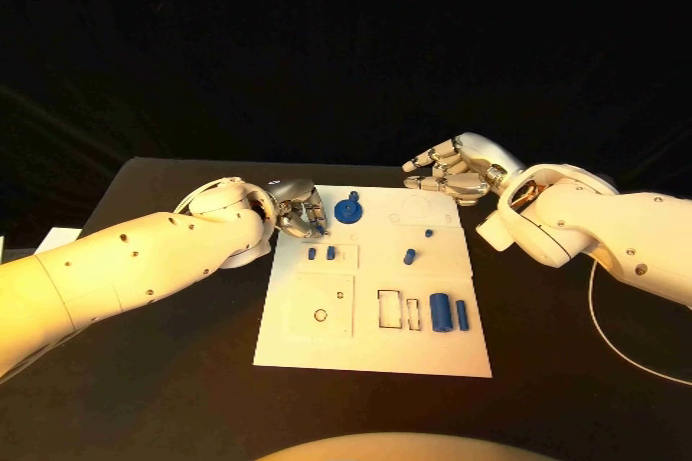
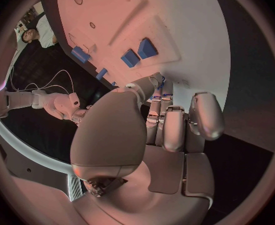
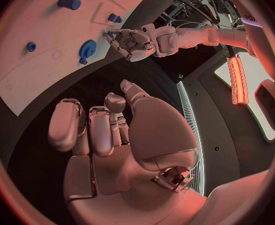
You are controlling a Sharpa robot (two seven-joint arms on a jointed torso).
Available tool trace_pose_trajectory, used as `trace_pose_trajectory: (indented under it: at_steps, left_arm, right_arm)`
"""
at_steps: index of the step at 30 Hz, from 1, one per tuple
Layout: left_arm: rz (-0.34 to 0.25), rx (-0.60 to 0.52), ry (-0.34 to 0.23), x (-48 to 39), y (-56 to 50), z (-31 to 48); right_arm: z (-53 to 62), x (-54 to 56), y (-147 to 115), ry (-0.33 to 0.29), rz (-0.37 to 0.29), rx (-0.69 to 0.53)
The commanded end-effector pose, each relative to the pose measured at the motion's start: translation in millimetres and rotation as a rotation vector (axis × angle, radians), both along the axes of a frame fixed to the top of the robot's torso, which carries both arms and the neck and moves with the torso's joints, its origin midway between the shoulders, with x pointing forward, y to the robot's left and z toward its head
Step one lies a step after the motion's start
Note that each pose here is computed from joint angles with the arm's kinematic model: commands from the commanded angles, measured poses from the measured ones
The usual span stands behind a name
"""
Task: Assemble the parts on the task board
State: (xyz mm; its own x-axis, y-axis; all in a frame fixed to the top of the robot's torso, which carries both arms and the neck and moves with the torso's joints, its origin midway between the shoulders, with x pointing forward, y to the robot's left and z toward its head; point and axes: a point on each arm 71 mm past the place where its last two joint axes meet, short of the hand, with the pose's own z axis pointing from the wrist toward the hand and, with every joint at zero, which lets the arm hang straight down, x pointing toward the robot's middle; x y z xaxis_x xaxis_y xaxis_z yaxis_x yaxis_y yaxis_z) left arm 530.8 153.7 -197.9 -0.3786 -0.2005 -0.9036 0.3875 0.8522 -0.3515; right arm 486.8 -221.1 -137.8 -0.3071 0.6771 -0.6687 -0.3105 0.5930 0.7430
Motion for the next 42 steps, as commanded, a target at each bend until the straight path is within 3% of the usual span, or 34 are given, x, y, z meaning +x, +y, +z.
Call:
trace_pose_trajectory:
  at_steps: [1, 21, 42]
  left_arm:
    - [-0.025, -0.014, 0.005, -2.0, -4.3, 0.3]
    - [-0.018, -0.030, -0.015, -4.5, -4.4, 3.8]
    - [-0.031, -0.033, -0.011, -7.0, -11.0, 5.4]
  right_arm:
    - [0.0, -0.4, 1.2, -0.004, 0.014, -0.006]
    - [-0.2, -0.2, 0.7, -0.003, 0.013, -0.006]
    - [-0.2, -0.3, 1.3, -0.002, 0.015, -0.006]
